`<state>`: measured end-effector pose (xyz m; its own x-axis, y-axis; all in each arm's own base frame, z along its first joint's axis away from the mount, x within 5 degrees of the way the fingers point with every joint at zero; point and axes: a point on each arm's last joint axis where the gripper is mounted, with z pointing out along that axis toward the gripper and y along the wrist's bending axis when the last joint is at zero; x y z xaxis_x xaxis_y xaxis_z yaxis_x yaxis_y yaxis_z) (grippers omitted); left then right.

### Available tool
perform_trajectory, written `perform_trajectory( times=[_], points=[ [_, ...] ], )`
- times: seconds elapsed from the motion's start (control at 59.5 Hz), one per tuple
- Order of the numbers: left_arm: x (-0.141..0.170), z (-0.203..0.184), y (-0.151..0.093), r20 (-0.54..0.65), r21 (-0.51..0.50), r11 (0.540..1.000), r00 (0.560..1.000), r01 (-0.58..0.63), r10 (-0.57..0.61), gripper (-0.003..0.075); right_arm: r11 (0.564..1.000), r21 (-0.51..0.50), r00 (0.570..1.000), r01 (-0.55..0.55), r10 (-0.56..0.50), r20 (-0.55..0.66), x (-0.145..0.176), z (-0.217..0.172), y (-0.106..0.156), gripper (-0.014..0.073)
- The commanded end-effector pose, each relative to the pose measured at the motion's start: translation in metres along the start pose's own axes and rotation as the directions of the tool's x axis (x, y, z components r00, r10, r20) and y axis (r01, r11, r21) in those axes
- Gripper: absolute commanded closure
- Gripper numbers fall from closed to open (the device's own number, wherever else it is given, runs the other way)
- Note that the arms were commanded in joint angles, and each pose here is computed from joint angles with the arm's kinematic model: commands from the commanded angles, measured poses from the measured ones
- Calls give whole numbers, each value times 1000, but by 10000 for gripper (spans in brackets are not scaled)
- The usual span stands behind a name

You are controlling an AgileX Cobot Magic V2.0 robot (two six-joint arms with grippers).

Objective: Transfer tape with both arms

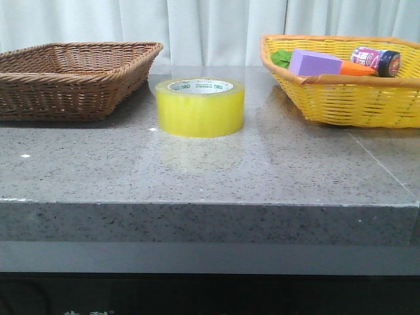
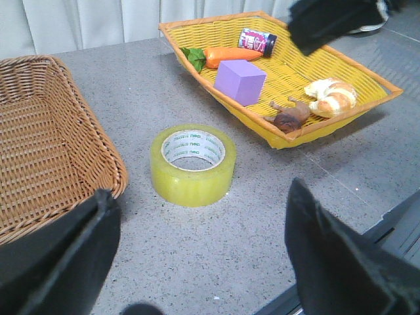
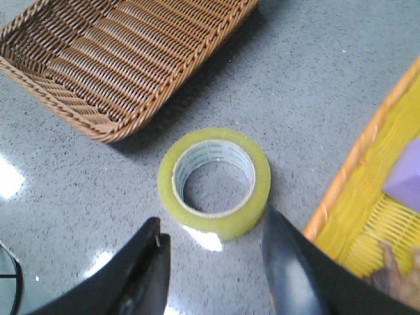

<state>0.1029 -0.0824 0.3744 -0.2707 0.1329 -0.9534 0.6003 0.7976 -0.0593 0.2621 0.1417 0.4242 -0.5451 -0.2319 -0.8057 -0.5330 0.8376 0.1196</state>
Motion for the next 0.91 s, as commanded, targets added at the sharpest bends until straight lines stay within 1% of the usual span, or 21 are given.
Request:
perform_trajectory(
  times=[0.0, 0.118, 0.32, 0.437, 0.555, 0.622, 0.74, 0.892],
  points=[
    [-16, -4, -3, 107, 23, 1000, 994, 5, -8, 208, 1000, 8, 985, -5, 3, 175, 2, -35, 4, 237],
    [-16, -4, -3, 107, 23, 1000, 994, 5, -8, 208, 1000, 19, 976, -12, 7, 217, 29, -51, 5, 237],
    [-16, -4, -3, 102, 23, 1000, 995, 5, -7, 208, 999, 25, 972, -22, 15, 236, 76, -70, 6, 237],
    [-15, 0, -3, 91, 20, 1000, 996, -4, 2, 208, 999, 24, 969, -21, 14, 246, 93, -80, 7, 237],
    [-19, 11, -3, 47, 12, 996, 995, -85, 84, 208, 1000, 25, 961, -16, 9, 277, 99, -92, 9, 237],
    [-29, 19, -4, 9, 9, 992, 992, -128, 128, 206, 1000, 24, 957, -14, 7, 289, 99, -96, 10, 237],
    [-48, 43, -6, -83, 18, 976, 972, -218, 219, 202, 1000, 24, 958, -14, 6, 287, 100, -96, 10, 237],
    [-68, 80, -9, -169, 39, 958, 943, -285, 287, 170, 1000, 24, 963, -16, 9, 269, 99, -90, 9, 237]
  ],
)
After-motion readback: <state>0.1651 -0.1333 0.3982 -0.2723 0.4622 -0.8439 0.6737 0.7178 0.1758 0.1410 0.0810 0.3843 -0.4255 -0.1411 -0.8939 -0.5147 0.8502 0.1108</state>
